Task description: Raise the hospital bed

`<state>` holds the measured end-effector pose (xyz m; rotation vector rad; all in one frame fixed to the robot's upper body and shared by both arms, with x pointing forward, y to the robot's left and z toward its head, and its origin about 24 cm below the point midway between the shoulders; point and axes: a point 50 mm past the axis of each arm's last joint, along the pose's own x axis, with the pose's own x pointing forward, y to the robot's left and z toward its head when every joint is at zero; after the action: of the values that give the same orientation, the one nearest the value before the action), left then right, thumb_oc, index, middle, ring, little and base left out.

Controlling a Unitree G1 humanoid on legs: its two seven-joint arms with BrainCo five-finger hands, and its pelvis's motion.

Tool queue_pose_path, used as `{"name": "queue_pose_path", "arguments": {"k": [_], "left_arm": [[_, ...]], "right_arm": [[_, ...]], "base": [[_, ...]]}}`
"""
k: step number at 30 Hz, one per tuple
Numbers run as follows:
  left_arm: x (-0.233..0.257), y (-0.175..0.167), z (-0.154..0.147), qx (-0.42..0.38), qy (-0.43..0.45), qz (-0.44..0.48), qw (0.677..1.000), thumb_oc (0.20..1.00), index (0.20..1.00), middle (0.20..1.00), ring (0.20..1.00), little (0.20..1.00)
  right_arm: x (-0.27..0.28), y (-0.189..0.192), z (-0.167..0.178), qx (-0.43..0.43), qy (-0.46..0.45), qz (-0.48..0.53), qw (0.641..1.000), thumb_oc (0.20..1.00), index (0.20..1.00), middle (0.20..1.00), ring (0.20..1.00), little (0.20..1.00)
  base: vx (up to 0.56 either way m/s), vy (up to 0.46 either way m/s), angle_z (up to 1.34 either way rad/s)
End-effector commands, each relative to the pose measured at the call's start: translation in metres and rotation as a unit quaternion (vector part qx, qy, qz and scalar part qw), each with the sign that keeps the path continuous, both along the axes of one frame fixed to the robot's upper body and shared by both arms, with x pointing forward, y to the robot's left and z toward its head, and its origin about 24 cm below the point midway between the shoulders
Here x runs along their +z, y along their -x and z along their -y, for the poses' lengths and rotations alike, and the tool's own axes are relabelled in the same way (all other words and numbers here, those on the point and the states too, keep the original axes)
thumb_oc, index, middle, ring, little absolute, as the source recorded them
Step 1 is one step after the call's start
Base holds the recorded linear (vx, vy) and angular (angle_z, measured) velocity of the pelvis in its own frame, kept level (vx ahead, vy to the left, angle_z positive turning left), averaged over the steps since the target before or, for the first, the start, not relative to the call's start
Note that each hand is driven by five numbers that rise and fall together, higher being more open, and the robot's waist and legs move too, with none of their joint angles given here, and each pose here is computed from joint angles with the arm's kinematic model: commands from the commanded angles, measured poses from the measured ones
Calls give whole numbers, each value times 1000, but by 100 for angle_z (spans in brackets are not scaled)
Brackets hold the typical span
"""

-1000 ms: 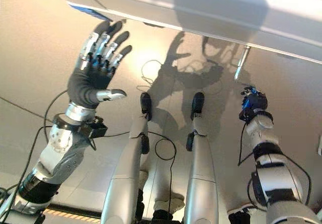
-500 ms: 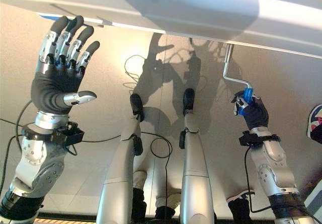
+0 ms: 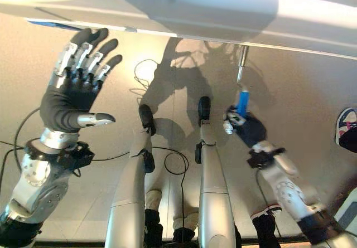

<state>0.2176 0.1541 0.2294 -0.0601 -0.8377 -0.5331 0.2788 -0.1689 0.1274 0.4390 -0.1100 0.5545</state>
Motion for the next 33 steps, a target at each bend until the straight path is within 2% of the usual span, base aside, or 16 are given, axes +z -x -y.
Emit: {"name": "queue_pose_path", "arguments": {"k": [1, 8, 11, 12, 13, 14, 15, 18, 22, 27, 30, 31, 32, 33], "left_arm": [[9, 10, 5, -4, 21, 47, 999, 1000, 1000, 1000, 1000, 1000], [7, 5, 13, -18, 41, 37, 998, 1000, 1000, 1000, 1000, 1000], [6, 2, 18, -29, 55, 30, 998, 1000, 1000, 1000, 1000, 1000], [5, 1, 19, -32, 65, 24, 997, 1000, 1000, 1000, 1000, 1000], [6, 1, 19, -32, 65, 24, 997, 1000, 1000, 1000, 1000, 1000], [5, 2, 21, -42, 77, 17, 996, 1000, 1000, 1000, 1000, 1000], [5, 3, 21, -47, 83, 14, 995, 1000, 1000, 1000, 1000, 1000], [4, 4, 23, -57, 92, 7, 994, 1000, 1000, 1000, 1000, 1000], [2, 0, 30, -70, 92, -8, 993, 1000, 1000, 1000, 1000, 1000], [4, 1, 33, -79, 94, -4, 992, 1000, 1000, 1000, 1000, 1000], [5, 1, 35, -84, 90, -1, 992, 1000, 1000, 1000, 1000, 1000], [5, 1, 35, -84, 90, -1, 992, 1000, 1000, 1000, 1000, 1000], [6, 0, 36, -84, 88, -1, 993, 1000, 1000, 1000, 1000, 1000], [6, 0, 36, -84, 87, -1, 993, 1000, 1000, 1000, 1000, 1000]], "right_arm": [[68, 22, -52, 151, -48, 183, 970, 200, 200, 200, 200, 200], [88, 8, -90, 184, -19, 218, 958, 200, 200, 200, 200, 200], [87, -13, -101, 149, 2, 204, 967, 200, 200, 200, 200, 200], [85, -32, -105, 102, 22, 192, 976, 200, 200, 200, 200, 200], [85, -32, -105, 103, 22, 192, 976, 200, 200, 200, 200, 200], [81, -60, -106, 33, 37, 161, 986, 200, 200, 200, 200, 200], [77, -71, -107, 3, 49, 145, 988, 200, 200, 200, 200, 200], [71, -88, -107, -44, 55, 111, 991, 200, 200, 200, 200, 200], [53, -112, -89, -137, 106, 52, 983, 200, 200, 200, 200, 200], [38, -125, -66, -191, 139, 9, 972, 200, 200, 200, 200, 200], [15, -132, -38, -238, 205, -41, 948, 200, 200, 200, 200, 200], [16, -132, -38, -238, 205, -41, 949, 200, 200, 200, 200, 200], [2, -133, -18, -273, 250, -75, 926, 200, 200, 200, 200, 200], [2, -133, -18, -273, 250, -75, 926, 200, 200, 200, 200, 200]], "base": [[-1, -4, -8], [1, 1, -4], [1, 3, 1], [0, 0, 0], [7, 31, 1], [7, 37, 0], [10, 52, 5], [6, 25, 5], [1, 29, 2], [0, 0, 0], [0, 0, 0], [0, 0, 0], [0, 0, 0], [0, 0, 0]]}}
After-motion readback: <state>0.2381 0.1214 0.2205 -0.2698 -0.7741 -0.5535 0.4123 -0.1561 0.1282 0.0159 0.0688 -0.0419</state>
